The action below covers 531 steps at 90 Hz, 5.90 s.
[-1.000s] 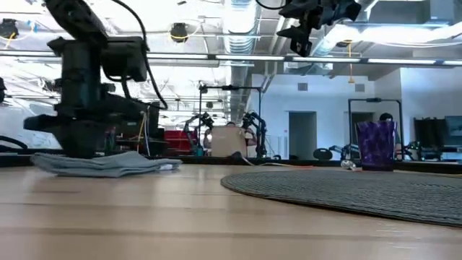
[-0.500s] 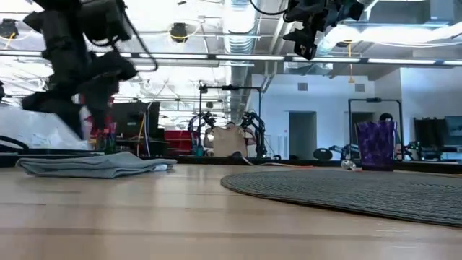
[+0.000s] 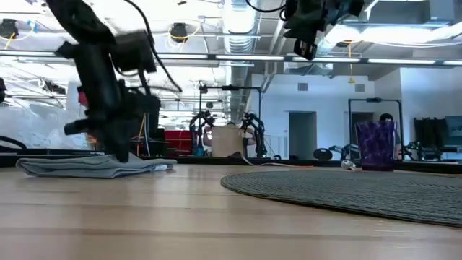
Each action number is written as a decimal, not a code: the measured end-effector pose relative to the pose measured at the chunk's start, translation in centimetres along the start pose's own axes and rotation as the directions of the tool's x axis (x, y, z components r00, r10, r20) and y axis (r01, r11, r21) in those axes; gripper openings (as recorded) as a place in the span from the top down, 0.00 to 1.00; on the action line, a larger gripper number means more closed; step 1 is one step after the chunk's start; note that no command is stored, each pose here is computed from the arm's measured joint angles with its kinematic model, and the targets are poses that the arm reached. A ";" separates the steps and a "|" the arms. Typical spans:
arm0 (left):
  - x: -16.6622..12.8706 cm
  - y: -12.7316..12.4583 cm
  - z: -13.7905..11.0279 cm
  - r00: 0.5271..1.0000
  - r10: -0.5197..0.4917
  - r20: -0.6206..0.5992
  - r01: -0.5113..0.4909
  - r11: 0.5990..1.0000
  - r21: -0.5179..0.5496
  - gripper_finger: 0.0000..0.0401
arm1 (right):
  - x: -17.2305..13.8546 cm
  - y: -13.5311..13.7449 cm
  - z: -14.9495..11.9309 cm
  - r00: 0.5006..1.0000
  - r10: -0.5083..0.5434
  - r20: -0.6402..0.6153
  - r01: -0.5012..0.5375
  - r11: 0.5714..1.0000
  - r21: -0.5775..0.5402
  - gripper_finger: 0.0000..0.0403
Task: Set table place
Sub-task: Fold the light gray table napkin on the table, then put the orange fork on the the gray table napkin
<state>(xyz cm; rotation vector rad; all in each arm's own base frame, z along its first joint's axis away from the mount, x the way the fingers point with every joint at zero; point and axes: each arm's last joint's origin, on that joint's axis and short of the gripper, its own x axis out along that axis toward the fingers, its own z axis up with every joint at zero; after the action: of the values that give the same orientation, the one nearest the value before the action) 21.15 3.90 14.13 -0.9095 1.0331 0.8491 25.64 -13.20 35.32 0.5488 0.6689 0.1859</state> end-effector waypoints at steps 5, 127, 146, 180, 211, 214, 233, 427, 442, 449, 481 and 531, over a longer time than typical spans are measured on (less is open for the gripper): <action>0.3 -0.5 -0.3 1.000 -0.019 -0.011 0.020 1.000 0.011 1.00 | 0.0 0.1 0.0 1.000 0.003 -0.002 -0.003 1.000 -0.004 0.95; -8.0 -5.7 -0.7 0.886 -0.330 0.327 0.392 0.908 -0.146 1.00 | -8.0 6.9 -5.0 0.999 -0.042 0.005 0.042 0.989 -0.140 1.00; -7.8 -7.4 5.2 0.796 -0.352 0.493 0.435 0.899 -0.059 1.00 | -6.4 5.3 -6.3 0.998 -0.041 -0.048 0.037 0.995 -0.093 1.00; -2.1 -8.9 19.2 0.708 -0.552 0.441 0.552 0.822 0.142 1.00 | -4.7 2.1 -6.1 0.988 -0.123 0.092 0.120 0.992 0.039 1.00; 3.5 -10.9 27.4 0.781 -0.595 0.191 0.471 0.761 0.447 1.00 | -5.8 0.6 -6.2 0.940 -0.321 0.112 0.308 0.944 0.118 1.00; 3.6 -10.9 27.8 0.807 -0.570 0.155 0.428 0.745 0.512 1.00 | -5.8 0.6 -6.2 0.941 -0.321 0.110 0.308 0.944 0.119 1.00; 2.3 -10.9 29.6 0.908 -0.416 0.051 0.195 0.526 0.828 0.96 | -5.8 0.6 -6.3 0.941 -0.322 0.107 0.311 0.944 0.113 1.00; -15.0 -17.1 20.6 0.908 -0.384 -0.168 0.332 0.415 0.847 1.00 | 5.6 -22.9 -0.8 0.778 -0.518 -0.355 0.612 0.753 0.242 1.00; -15.1 -17.0 20.6 0.908 -0.383 -0.169 0.332 0.414 0.847 1.00 | 5.7 -24.6 -1.4 0.770 -0.493 -0.405 0.619 0.732 0.285 1.00; -15.0 -17.0 20.6 0.908 -0.383 -0.169 0.332 0.414 0.848 1.00 | 5.7 -25.0 -1.7 0.770 -0.486 -0.413 0.620 0.722 0.307 1.00; -15.0 -17.1 20.6 0.907 -0.386 -0.167 0.330 0.408 0.851 1.00 | 5.5 -25.7 -2.1 0.790 -0.458 -0.408 0.599 0.716 0.358 1.00; -15.0 -16.9 20.3 0.912 -0.364 -0.191 0.342 0.415 0.843 1.00 | 6.0 -27.6 -4.9 0.750 -0.361 -0.554 0.631 0.640 0.439 1.00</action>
<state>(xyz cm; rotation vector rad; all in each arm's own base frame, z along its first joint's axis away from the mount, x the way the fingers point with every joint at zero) 38.80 13.79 36.80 -0.1905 1.0154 -0.1073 26.95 -32.37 14.01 0.9256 1.3101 -0.5003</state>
